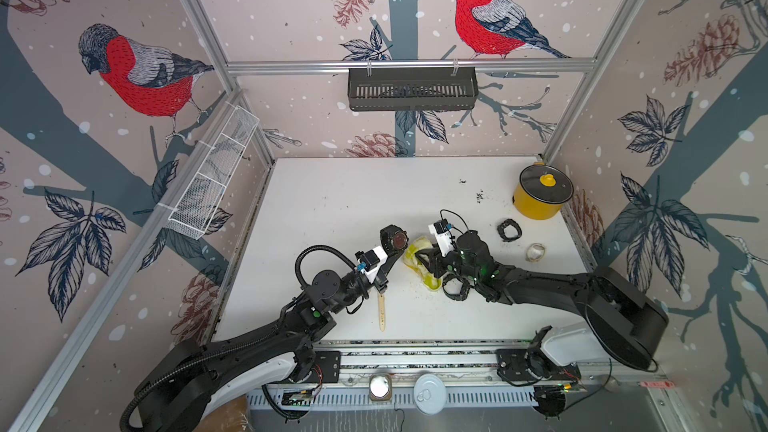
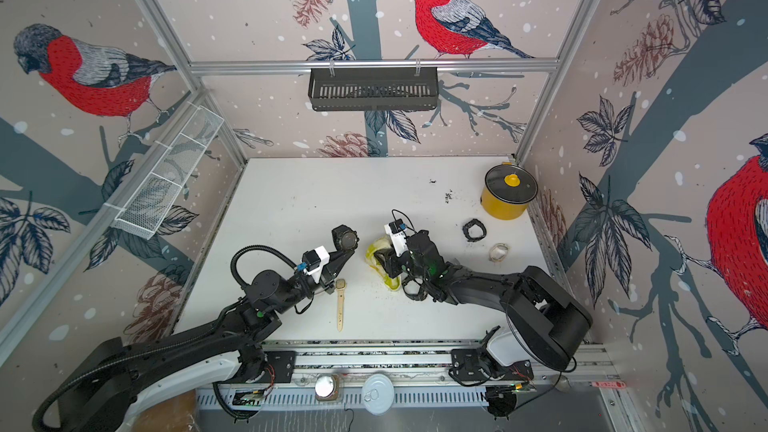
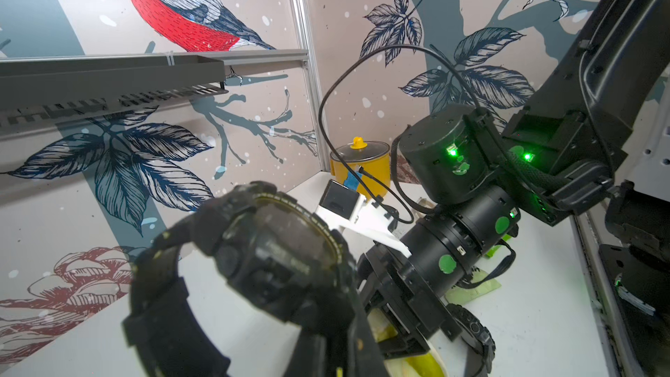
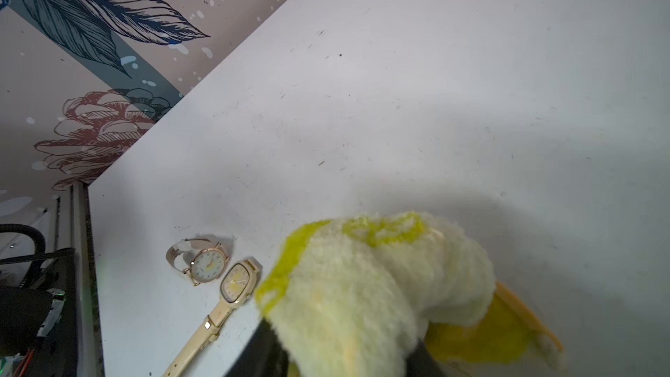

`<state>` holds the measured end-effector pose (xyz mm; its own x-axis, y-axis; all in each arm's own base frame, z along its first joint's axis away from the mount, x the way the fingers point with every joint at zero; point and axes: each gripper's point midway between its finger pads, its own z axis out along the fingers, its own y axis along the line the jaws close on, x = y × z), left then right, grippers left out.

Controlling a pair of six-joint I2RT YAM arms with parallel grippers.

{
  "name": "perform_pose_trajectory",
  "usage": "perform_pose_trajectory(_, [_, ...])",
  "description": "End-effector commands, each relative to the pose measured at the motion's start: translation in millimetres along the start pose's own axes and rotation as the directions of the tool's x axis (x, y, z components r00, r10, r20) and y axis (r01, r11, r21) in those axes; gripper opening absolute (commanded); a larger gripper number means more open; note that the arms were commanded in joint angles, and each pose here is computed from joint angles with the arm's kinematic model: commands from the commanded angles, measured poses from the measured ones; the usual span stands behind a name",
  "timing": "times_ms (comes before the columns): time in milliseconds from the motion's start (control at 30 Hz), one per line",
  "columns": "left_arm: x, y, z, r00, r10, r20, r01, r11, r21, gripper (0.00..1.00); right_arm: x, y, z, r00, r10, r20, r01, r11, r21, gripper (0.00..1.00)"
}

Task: Wipe the watch dial
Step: Place the cleaning item at the center of the board, then place the watch at the center of the board.

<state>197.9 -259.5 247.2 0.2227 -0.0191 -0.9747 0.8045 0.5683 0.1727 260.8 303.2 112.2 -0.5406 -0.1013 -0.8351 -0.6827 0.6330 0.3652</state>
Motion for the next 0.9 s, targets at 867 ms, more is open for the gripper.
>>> perform_pose_trajectory(867, [-50.7,-110.9,-24.0,0.972,-0.040,0.232,-0.125,0.747,0.654,0.00,-79.3,89.7,-191.3,0.469,-0.601,0.647,0.735,0.672,0.091,0.65])
